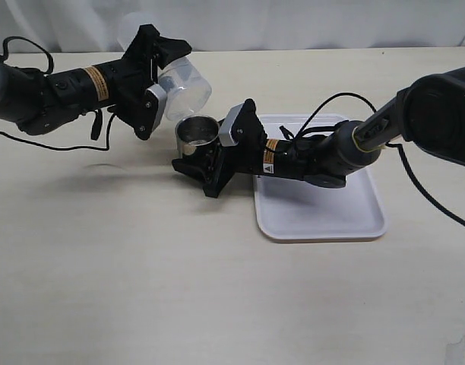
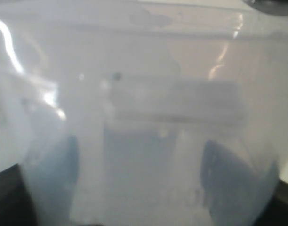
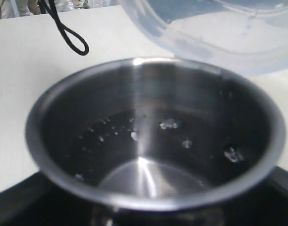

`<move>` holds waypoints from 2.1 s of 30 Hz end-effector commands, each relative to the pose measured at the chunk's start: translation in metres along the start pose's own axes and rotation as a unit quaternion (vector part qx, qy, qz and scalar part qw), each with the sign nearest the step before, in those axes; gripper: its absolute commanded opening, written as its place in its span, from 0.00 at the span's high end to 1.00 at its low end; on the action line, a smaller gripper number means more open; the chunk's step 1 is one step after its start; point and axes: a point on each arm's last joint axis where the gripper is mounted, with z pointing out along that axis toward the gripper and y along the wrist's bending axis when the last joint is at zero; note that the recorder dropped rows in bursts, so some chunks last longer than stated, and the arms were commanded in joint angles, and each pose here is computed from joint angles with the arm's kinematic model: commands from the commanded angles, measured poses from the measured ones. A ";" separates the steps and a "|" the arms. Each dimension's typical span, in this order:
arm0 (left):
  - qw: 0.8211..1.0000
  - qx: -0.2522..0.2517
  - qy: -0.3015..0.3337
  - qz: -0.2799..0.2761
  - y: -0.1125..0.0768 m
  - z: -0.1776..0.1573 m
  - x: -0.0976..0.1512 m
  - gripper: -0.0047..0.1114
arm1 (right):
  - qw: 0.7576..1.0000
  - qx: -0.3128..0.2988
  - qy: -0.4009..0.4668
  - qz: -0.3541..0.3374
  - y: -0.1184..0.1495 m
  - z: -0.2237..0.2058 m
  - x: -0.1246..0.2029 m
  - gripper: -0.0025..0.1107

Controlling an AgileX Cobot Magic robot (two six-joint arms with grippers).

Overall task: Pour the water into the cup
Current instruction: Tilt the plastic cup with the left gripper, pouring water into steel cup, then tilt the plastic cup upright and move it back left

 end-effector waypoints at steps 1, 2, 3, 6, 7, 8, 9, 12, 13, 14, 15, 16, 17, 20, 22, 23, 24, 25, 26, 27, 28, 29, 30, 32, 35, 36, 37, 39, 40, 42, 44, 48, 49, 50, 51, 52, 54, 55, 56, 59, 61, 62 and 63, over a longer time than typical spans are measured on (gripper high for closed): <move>1.000 -0.020 -0.003 0.000 0.009 0.002 -0.002 0.96 | 1.000 0.004 0.017 -0.004 -0.002 0.000 0.002 0.85; 1.000 -0.020 -0.003 0.000 0.009 0.002 -0.002 0.96 | 1.000 0.004 0.017 -0.004 -0.002 0.000 0.002 0.85; 1.000 -0.020 -0.003 0.000 0.009 0.002 -0.002 0.96 | 1.000 0.004 0.017 -0.004 -0.002 0.000 0.002 0.85; 1.000 -0.020 0.001 -0.003 0.009 0.002 -0.002 0.96 | 1.000 0.004 0.017 -0.004 -0.002 0.000 0.002 0.85; 1.000 -0.022 0.002 -0.005 0.010 0.002 -0.001 0.96 | 1.000 0.004 0.017 -0.004 -0.002 0.000 0.002 0.85; 1.000 -0.026 0.007 -0.010 0.011 0.002 0.000 0.96 | 1.000 0.004 0.017 -0.004 -0.002 0.000 0.002 0.85; 0.999 -0.029 0.008 -0.011 0.011 0.002 0.000 0.96 | 1.000 0.004 0.017 -0.004 -0.002 0.000 0.002 0.85; 0.999 -0.031 0.008 -0.011 0.012 0.002 0.000 0.96 | 1.000 0.004 0.017 -0.004 -0.002 0.000 0.002 0.85; 0.999 -0.031 0.008 -0.011 0.012 0.002 0.000 0.96 | 1.000 0.004 0.017 -0.004 -0.002 0.000 0.002 0.85; 0.999 -0.031 0.008 -0.011 0.012 0.002 0.000 0.96 | 1.000 0.004 0.017 -0.004 -0.002 0.000 0.002 0.85; 0.999 -0.032 0.008 -0.011 0.012 0.002 0.000 0.96 | 1.000 0.004 0.017 -0.004 -0.002 0.000 0.002 0.85; 0.999 -0.032 0.008 -0.011 0.012 0.002 0.000 0.96 | 1.000 0.004 0.017 -0.004 -0.002 0.000 0.002 0.85; 0.999 -0.032 0.008 -0.011 0.012 0.002 0.000 0.96 | 1.000 0.004 0.017 -0.004 -0.002 0.000 0.002 0.85; 0.999 -0.032 0.008 -0.011 0.012 0.002 0.000 0.96 | 1.000 0.004 0.017 -0.004 -0.002 0.000 0.002 0.85; 0.999 -0.032 0.008 -0.011 0.012 0.002 0.000 0.96 | 1.000 0.004 0.017 -0.004 -0.002 0.000 0.002 0.85; 0.999 -0.032 0.008 -0.011 0.012 0.002 0.000 0.96 | 1.000 0.004 0.017 -0.004 -0.002 0.000 0.002 0.85; 0.999 -0.032 0.008 -0.011 0.012 0.002 0.000 0.96 | 1.000 0.004 0.017 -0.004 -0.002 0.000 0.002 0.85; 0.999 -0.032 0.008 -0.011 0.012 0.002 0.000 0.96 | 1.000 0.004 0.017 -0.004 -0.002 0.000 0.002 0.85; 0.999 -0.032 0.008 -0.010 0.012 0.002 0.000 0.96 | 1.000 0.004 0.017 -0.004 -0.002 0.000 0.002 0.85; 0.999 -0.032 0.008 -0.010 0.012 0.002 0.000 0.96 | 1.000 0.004 0.017 -0.004 -0.002 0.000 0.002 0.85; 0.999 -0.032 0.008 -0.010 0.012 0.002 0.000 0.96 | 1.000 0.004 0.017 -0.004 -0.002 0.000 0.002 0.85; 0.999 -0.032 0.008 -0.010 0.012 0.002 0.000 0.96 | 1.000 0.005 0.016 -0.003 -0.002 0.000 0.002 0.85; 0.999 -0.032 0.008 -0.010 0.012 0.002 0.000 0.96 | 1.000 0.006 0.016 -0.003 -0.002 0.000 0.002 0.85; 0.999 -0.032 0.008 -0.010 0.012 0.002 0.000 0.96 | 1.000 0.006 0.016 -0.003 -0.002 0.000 0.002 0.85; 0.999 -0.038 0.007 -0.010 0.013 0.002 0.000 0.96 | 1.000 0.006 0.016 -0.003 -0.002 0.000 0.002 0.85; 0.999 -0.041 0.006 -0.010 0.014 0.002 0.000 0.96 | 1.000 0.006 0.016 -0.003 -0.002 0.000 0.002 0.85; 0.999 -0.043 0.006 -0.010 0.014 0.002 0.000 0.96 | 1.000 0.006 0.016 -0.003 -0.002 0.000 0.002 0.85; 0.999 -0.043 0.006 -0.010 0.014 0.002 0.000 0.96 | 1.000 0.006 0.016 -0.003 -0.002 0.000 0.002 0.85; 0.999 -0.043 0.006 -0.010 0.014 0.002 0.000 0.96 | 1.000 0.006 0.016 -0.003 -0.002 0.000 0.002 0.85; 0.999 -0.043 0.006 -0.010 0.014 0.002 0.000 0.96 | 1.000 0.006 0.016 -0.003 -0.002 0.000 0.002 0.85; 0.999 -0.046 0.005 -0.011 0.015 0.002 -0.001 0.96 | 1.000 0.006 0.016 -0.003 -0.002 0.000 0.002 0.85; 0.998 -0.059 0.010 -0.031 0.017 0.002 0.001 0.96 | 1.000 0.006 0.016 -0.003 -0.002 0.000 0.002 0.85; 0.997 -0.065 0.012 -0.041 0.018 0.002 0.001 0.96 | 1.000 0.006 0.016 -0.003 -0.002 0.000 0.002 0.85; 0.996 -0.071 0.014 -0.052 0.019 0.001 0.002 0.96 | 1.000 0.006 0.016 -0.003 -0.002 0.000 0.002 0.85; 0.995 -0.078 0.018 -0.063 0.020 0.001 0.003 0.96 | 1.000 0.006 0.016 -0.003 -0.002 0.000 0.002 0.85; 0.994 -0.081 0.021 -0.074 0.021 0.001 0.003 0.96 | 1.000 0.006 0.016 -0.003 -0.002 0.000 0.002 0.85; 0.992 -0.085 0.023 -0.093 0.021 0.001 0.004 0.96 | 1.000 0.006 0.016 -0.003 -0.002 0.000 0.002 0.85; 0.990 -0.087 0.024 -0.107 0.022 0.001 0.004 0.96 | 1.000 0.006 0.016 -0.003 -0.002 0.000 0.002 0.85; 0.988 -0.088 0.026 -0.122 0.022 0.001 0.005 0.96 | 1.000 0.006 0.016 -0.003 -0.002 0.000 0.002 0.85; 0.980 -0.092 0.026 -0.175 0.022 0.001 0.006 0.96 | 1.000 0.006 0.016 -0.003 -0.002 0.000 0.002 0.85; 0.973 -0.095 0.030 -0.208 0.022 0.000 0.009 0.96 | 1.000 0.006 0.016 -0.003 -0.002 0.000 0.002 0.85; 0.969 -0.097 0.035 -0.226 0.021 -0.001 0.010 0.96 | 1.000 0.006 0.016 -0.003 -0.002 0.000 0.002 0.85; 0.960 -0.103 0.045 -0.256 0.022 -0.001 0.013 0.96 | 1.000 0.006 0.016 -0.003 -0.002 0.000 0.002 0.85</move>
